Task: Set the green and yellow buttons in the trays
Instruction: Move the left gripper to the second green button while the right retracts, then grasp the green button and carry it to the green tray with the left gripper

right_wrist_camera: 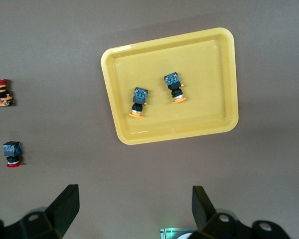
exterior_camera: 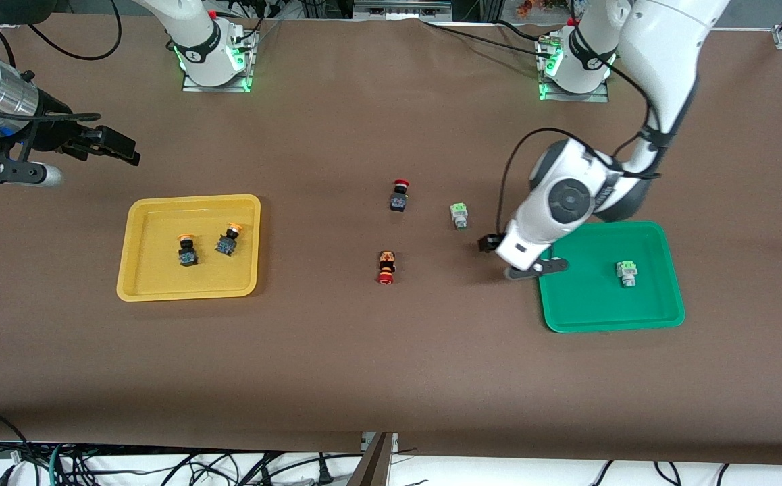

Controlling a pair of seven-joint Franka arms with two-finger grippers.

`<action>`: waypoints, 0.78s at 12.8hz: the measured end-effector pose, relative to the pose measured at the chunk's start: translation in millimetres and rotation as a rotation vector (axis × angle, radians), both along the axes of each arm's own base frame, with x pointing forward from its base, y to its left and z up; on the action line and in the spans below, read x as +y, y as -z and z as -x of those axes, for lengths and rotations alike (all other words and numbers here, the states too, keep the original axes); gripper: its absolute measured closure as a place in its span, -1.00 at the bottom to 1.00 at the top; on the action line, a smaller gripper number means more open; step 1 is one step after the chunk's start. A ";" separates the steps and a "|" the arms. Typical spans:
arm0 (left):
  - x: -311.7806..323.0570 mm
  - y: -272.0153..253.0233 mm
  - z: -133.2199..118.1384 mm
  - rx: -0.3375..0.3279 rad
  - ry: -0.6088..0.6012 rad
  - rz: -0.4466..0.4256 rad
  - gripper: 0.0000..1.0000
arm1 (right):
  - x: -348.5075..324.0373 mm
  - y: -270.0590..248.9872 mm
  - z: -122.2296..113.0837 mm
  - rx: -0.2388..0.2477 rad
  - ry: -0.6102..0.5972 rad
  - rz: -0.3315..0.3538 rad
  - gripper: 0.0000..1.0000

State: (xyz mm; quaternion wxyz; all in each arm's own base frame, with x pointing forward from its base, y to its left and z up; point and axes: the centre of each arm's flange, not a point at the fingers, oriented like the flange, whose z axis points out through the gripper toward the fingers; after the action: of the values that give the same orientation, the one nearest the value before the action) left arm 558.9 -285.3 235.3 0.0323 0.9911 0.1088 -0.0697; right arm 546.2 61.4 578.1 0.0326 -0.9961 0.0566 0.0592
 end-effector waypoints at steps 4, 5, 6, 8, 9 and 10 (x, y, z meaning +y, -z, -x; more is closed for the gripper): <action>-62.0 15.0 40.5 0.014 0.019 -0.030 -1.00 | 2.4 -4.2 -6.9 -0.048 -0.032 0.020 -1.00; -66.2 21.8 48.0 0.018 0.020 -0.037 -1.00 | 1.9 -4.9 -8.3 -0.052 -0.033 0.021 -1.00; -68.5 30.1 55.8 0.011 0.014 -0.043 -1.00 | 1.2 -6.4 -9.5 -0.056 -0.033 0.023 -1.00; -69.7 44.7 68.7 0.004 -0.001 -0.058 -0.81 | -1.3 -12.2 -11.0 -0.069 -0.031 0.022 -1.00; -72.0 47.7 73.0 0.009 -0.020 -0.060 -0.57 | -2.4 -16.8 -11.6 -0.079 -0.031 0.021 -1.00; -76.5 47.5 76.7 0.013 -0.043 -0.059 -0.32 | -2.4 -21.6 -12.1 -0.089 -0.032 0.021 -1.00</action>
State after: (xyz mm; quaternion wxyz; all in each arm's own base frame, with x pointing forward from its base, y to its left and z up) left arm 482.2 -361.9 187.7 0.0037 0.9886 0.1321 -0.0722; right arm 558.3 59.0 599.7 0.0239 -0.9988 0.0397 0.0147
